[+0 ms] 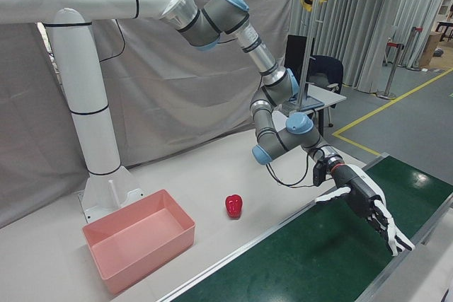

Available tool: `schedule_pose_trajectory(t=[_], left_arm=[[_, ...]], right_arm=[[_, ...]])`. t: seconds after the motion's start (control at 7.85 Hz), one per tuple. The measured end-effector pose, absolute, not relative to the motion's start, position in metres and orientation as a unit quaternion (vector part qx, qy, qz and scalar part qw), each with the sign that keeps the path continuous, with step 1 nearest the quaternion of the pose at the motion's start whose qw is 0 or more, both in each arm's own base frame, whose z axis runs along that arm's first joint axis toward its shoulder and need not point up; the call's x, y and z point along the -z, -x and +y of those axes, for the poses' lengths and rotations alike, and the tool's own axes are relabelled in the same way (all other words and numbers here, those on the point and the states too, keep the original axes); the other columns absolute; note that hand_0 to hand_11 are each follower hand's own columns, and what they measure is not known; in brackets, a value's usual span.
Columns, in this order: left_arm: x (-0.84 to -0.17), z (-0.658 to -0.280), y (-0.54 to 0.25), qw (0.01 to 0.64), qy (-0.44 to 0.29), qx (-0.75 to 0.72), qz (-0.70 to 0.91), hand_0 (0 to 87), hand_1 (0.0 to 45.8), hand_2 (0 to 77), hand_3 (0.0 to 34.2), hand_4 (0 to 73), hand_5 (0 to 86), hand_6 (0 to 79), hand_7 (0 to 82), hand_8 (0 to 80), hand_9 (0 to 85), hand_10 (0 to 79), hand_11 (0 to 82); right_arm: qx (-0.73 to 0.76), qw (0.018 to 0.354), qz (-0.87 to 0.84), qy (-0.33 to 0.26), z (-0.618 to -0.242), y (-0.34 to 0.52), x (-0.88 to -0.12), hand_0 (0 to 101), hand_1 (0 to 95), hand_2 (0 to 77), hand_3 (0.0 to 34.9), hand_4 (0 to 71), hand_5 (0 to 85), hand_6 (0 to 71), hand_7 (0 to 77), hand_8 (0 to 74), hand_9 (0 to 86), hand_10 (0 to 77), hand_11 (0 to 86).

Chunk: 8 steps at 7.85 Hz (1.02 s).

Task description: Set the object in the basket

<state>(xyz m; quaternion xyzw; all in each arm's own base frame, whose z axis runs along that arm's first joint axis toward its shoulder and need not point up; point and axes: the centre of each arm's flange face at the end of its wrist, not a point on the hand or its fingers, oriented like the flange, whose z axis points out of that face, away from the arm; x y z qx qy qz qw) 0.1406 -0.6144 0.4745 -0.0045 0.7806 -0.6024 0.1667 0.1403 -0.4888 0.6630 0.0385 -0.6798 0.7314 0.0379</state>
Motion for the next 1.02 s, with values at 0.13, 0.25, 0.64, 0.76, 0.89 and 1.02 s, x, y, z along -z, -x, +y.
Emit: schedule_pose_trajectory(t=[0.13, 0.25, 0.64, 0.76, 0.89, 1.02], left_arm=[[-0.4742, -0.6169, -0.1416, 0.167, 0.004, 0.603, 0.78, 61.2, 18.5, 0.5, 0.0, 9.8, 20.7, 3.3, 2.7, 8.7, 13.6, 0.0, 1.1], [-0.4748, -0.6173, -0.1419, 0.168, 0.004, 0.603, 0.78, 61.2, 18.5, 0.5, 0.0, 9.8, 20.7, 3.3, 2.7, 8.7, 13.6, 0.0, 1.1], [-0.4759, -0.6165, -0.146, 0.17, 0.006, 0.603, 0.779, 60.7, 18.5, 0.5, 0.0, 9.8, 21.3, 3.3, 2.2, 8.7, 13.6, 0.0, 1.1], [-0.476, -0.6165, -0.1462, 0.17, 0.006, 0.603, 0.779, 60.7, 18.5, 0.5, 0.0, 9.8, 21.3, 3.3, 2.2, 8.7, 13.6, 0.0, 1.1], [-0.476, -0.6166, -0.1458, 0.17, 0.006, 0.603, 0.779, 60.8, 18.5, 0.5, 0.1, 9.8, 21.3, 3.3, 2.2, 8.7, 14.2, 0.0, 1.1], [-0.4757, -0.6167, -0.1455, 0.17, 0.005, 0.603, 0.779, 60.8, 18.5, 0.5, 0.1, 8.2, 21.3, 3.3, 2.2, 8.7, 13.6, 0.0, 1.1]], right_arm=[[-0.731, 0.038, -0.68, -0.039, -0.4888, -0.1404, -0.663, 0, 0.0, 0.5, 0.0, 0.0, 0.0, 0.0, 0.5, 0.0, 0.0, 0.0, 0.0], [-0.732, 0.038, -0.68, -0.039, -0.4888, -0.1403, -0.6631, 0, 0.0, 1.1, 0.0, 0.0, 0.0, 0.0, 0.5, 0.0, 0.0, 0.0, 0.0], [-0.731, 0.038, -0.68, -0.039, -0.4888, -0.1403, -0.6627, 0, 0.0, 0.5, 0.0, 0.0, 0.0, 0.0, 0.5, 0.0, 0.0, 0.0, 0.0], [-0.731, 0.038, -0.68, -0.039, -0.4888, -0.1405, -0.6628, 0, 0.0, 0.5, 0.0, 0.0, 0.0, 0.0, 0.5, 0.0, 0.0, 0.0, 0.0], [-0.731, 0.038, -0.68, -0.039, -0.4888, -0.1404, -0.663, 0, 0.0, 0.5, 0.0, 0.0, 0.0, 0.0, 0.5, 0.0, 0.0, 0.0, 0.0], [-0.731, 0.038, -0.68, -0.039, -0.4888, -0.1404, -0.6631, 0, 0.0, 0.5, 0.0, 0.0, 0.0, 0.0, 0.5, 0.0, 0.0, 0.0, 0.0]])
